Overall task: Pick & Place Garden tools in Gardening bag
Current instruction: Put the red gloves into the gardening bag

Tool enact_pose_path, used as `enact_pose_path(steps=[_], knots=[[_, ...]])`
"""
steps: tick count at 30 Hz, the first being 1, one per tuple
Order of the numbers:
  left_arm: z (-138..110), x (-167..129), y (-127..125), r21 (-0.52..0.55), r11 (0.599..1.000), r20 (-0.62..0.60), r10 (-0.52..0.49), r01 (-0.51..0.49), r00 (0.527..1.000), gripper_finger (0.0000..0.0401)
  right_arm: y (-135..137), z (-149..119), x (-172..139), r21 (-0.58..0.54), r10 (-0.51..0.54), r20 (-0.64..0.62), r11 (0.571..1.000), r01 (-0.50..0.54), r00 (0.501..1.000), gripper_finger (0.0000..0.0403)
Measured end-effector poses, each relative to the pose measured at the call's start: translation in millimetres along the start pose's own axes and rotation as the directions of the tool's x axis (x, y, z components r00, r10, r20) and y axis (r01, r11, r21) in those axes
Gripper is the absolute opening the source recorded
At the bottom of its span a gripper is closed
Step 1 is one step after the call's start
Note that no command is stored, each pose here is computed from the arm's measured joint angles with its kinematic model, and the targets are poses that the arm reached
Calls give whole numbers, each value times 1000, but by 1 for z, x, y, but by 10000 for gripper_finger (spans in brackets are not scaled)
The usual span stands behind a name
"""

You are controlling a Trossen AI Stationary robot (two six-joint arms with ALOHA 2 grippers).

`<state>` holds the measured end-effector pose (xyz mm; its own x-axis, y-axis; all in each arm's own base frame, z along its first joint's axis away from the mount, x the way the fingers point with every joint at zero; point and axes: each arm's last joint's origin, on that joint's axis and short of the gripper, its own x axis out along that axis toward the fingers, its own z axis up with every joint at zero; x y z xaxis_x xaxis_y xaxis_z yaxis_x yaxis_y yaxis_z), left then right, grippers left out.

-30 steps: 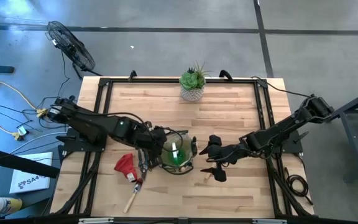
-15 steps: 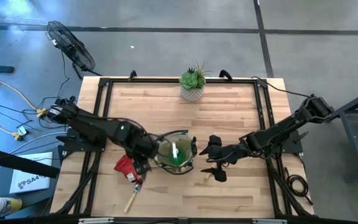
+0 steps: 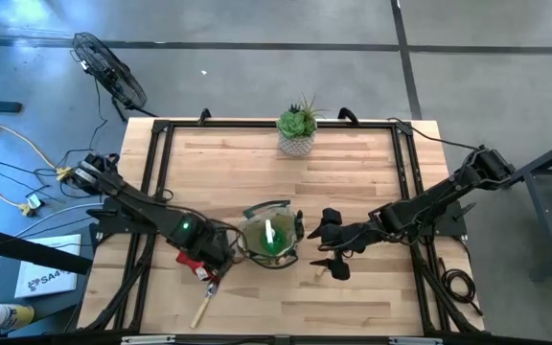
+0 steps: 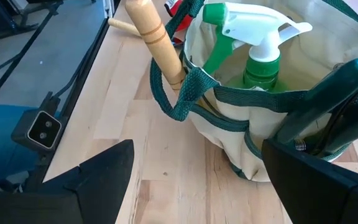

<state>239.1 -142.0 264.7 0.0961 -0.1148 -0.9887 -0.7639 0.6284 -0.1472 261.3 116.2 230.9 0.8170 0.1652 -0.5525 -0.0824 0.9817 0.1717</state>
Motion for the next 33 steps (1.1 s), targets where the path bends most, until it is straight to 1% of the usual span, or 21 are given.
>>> enact_pose_path(steps=[3,5,7,10,12,17,20,22,25,28,31,33], knots=[[-12,1,-7,-15,998,-1,-55,55,998,203,0,0,0,-11,0,0,1000,0,1000,345],[-19,1,-9,-42,997,3,-69,69,998,203,0,0,0,-27,0,0,1000,0,1000,345],[-25,1,-8,-80,995,3,-55,55,999,203,0,0,0,-39,0,0,999,0,1000,345],[-29,9,-10,-144,990,-9,-10,9,1000,203,0,0,0,-66,0,0,998,0,1000,345],[-31,15,-11,-157,987,-35,25,-30,999,203,0,0,0,-76,0,0,997,0,1000,345],[-30,31,-17,-157,984,-74,71,-82,995,203,0,-1,0,-78,-3,-7,997,2,1000,345],[-31,38,-18,-93,989,-92,107,-115,990,203,-1,-2,0,-80,-7,-18,997,5,1000,345],[-30,43,-19,-19,992,-88,125,-128,988,203,-1,-2,0,-79,-7,-18,997,5,1000,345],[-28,49,-18,88,980,-49,180,-176,982,203,-1,-2,0,-78,-7,-18,997,5,1000,345],[-25,54,-17,117,969,-20,223,-219,975,203,-1,-2,0,-70,-6,-18,998,5,1000,345],[-24,58,-17,121,964,-22,242,-238,970,203,-1,-2,0,-56,-7,-19,998,6,1000,345],[-24,61,-18,154,957,-25,251,-244,968,203,-1,-2,0,-55,-7,-19,998,6,1000,345]])
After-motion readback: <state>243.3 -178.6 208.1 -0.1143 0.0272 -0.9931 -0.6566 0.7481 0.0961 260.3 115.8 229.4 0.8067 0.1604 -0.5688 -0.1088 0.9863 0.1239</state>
